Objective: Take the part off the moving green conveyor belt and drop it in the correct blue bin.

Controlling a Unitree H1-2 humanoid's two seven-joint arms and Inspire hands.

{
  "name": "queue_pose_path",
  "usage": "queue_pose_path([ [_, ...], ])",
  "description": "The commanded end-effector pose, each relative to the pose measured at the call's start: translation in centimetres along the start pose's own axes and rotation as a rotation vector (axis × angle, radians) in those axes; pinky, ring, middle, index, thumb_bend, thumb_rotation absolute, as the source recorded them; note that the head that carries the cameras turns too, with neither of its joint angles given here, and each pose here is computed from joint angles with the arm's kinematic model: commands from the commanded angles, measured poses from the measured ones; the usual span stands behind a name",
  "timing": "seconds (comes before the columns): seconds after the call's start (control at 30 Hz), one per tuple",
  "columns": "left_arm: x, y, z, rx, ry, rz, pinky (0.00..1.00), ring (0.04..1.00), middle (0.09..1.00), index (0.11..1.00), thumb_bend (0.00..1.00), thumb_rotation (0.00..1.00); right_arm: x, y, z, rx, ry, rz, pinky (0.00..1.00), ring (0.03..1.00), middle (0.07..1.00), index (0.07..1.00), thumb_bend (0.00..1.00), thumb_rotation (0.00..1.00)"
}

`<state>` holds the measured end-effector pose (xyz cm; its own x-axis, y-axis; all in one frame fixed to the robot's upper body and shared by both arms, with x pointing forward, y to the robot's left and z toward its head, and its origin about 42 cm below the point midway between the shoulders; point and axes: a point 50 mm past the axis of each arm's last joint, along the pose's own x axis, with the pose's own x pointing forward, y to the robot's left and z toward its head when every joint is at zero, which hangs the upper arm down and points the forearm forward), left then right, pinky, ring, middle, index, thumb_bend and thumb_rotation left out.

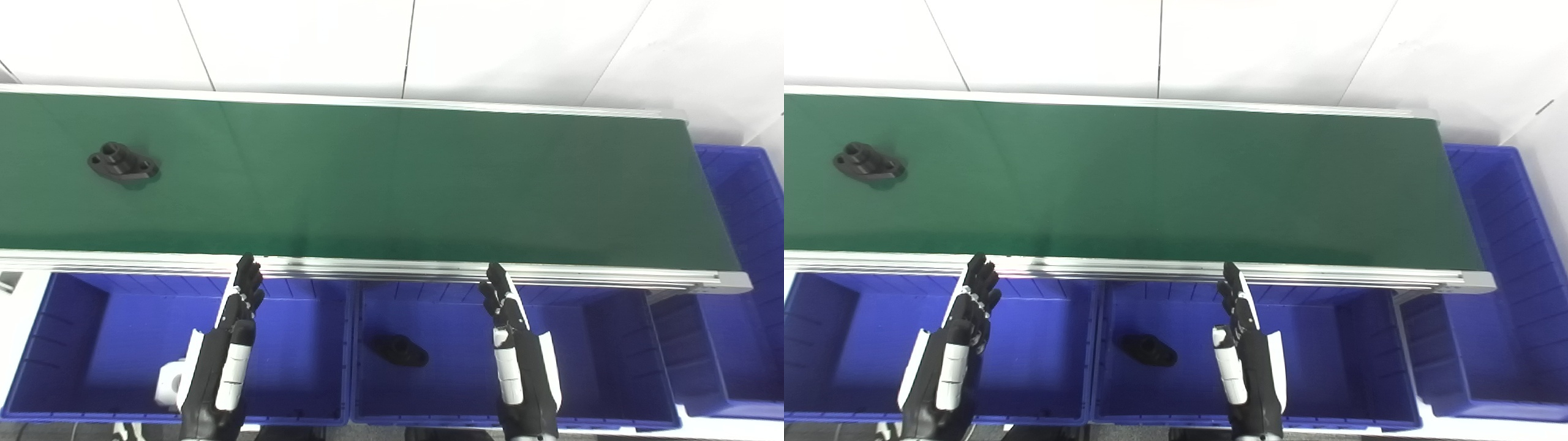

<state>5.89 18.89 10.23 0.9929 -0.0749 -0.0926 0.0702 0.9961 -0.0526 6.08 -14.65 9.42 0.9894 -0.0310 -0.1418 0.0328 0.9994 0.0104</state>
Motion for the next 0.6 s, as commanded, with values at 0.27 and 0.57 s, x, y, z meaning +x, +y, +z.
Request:
queue_pose_path([
  [0.27, -0.5, -1.0, -0.8, 0.016, -0.029, 0.000, 1.00, 1.000, 1.000, 1.000, 0.64, 0.95, -0.4, 0.4, -0.6, 0.059, -0.043, -0.002, 0.96, 0.966, 0.979, 0.969, 0.76, 0.97],
  [0.57, -0.2, -3.0, -2.8, 0.038, -0.031, 0.003, 1.00, 1.000, 1.000, 1.000, 0.73, 0.97, -0.2, -1.7, -2.8, 0.040, -0.052, 0.005, 1.00, 0.981, 1.000, 0.986, 0.76, 1.00],
])
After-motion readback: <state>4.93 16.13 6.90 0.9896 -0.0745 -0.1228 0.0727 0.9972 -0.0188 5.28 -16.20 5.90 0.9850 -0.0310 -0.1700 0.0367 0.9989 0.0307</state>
